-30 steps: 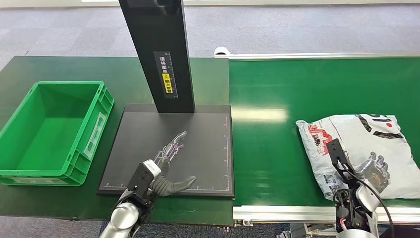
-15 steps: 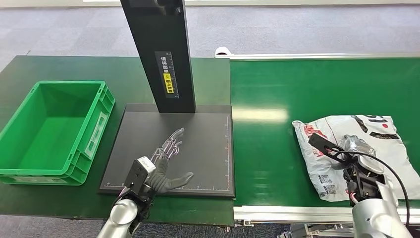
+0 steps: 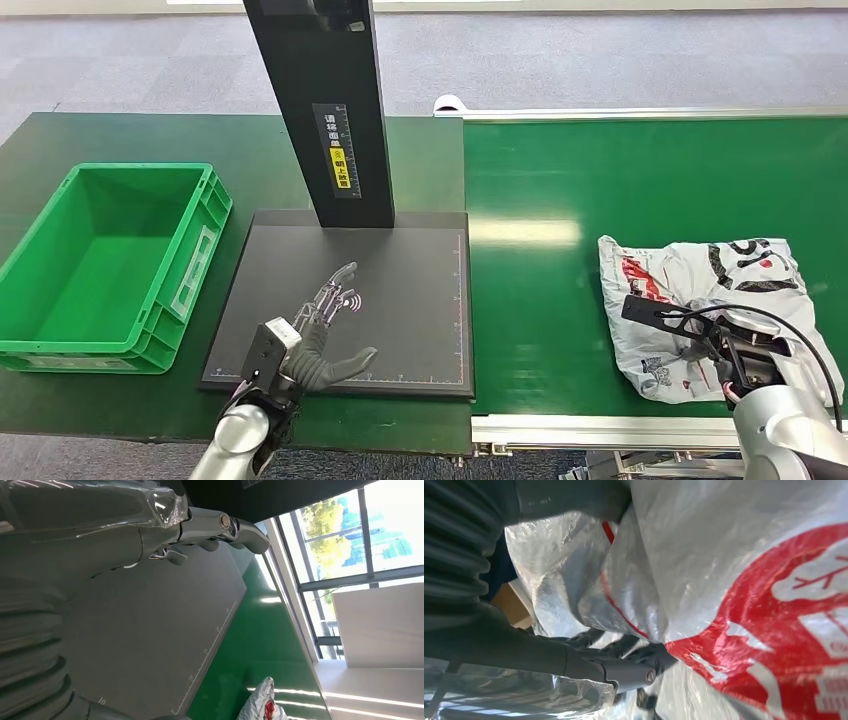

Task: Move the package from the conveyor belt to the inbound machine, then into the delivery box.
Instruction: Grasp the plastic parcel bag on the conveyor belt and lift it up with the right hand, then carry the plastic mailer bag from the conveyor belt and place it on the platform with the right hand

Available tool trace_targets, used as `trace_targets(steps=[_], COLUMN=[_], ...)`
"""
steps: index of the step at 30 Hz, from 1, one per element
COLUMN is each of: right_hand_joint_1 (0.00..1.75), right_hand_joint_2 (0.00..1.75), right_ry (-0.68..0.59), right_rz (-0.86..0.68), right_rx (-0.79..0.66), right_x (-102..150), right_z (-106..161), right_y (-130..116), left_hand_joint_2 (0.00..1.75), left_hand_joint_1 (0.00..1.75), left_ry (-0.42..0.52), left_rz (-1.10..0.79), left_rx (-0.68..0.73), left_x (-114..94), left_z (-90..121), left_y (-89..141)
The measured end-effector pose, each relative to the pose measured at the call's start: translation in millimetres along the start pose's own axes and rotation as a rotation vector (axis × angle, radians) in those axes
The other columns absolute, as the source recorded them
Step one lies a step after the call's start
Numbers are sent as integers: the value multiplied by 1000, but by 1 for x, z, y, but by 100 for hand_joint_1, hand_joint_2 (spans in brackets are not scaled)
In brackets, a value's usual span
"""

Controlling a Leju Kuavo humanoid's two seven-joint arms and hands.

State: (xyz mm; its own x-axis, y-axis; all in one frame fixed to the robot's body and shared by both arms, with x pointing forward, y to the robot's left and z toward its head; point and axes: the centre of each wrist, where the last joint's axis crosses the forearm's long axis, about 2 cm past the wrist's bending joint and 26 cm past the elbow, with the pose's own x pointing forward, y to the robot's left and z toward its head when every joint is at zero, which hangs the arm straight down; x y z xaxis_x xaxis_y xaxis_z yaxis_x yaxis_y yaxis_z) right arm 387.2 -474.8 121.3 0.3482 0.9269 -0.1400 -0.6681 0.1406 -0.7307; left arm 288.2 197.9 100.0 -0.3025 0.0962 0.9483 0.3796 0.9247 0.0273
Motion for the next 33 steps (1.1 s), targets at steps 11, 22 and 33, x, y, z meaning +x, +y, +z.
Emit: trace_targets(steps=[11,22,33], right_hand_joint_1=[175,175,175], right_hand_joint_2=[175,175,175], right_ry=[-194,-474,-901], right_rz=[6,-71,-108], right_rx=[-181,-638,-1374], right_x=[10,50,115], right_z=[4,23,103], right_y=[-23,-65,-91], left_hand_joint_2=[175,175,175], left_hand_joint_1=[0,0,0], left_ry=[-11,-157,-362], left_rz=[-13,-36,-235], left_rx=[29,37,187], left_x=[-1,15,48], left_z=[14,19,5], left_y=[9,14,26])
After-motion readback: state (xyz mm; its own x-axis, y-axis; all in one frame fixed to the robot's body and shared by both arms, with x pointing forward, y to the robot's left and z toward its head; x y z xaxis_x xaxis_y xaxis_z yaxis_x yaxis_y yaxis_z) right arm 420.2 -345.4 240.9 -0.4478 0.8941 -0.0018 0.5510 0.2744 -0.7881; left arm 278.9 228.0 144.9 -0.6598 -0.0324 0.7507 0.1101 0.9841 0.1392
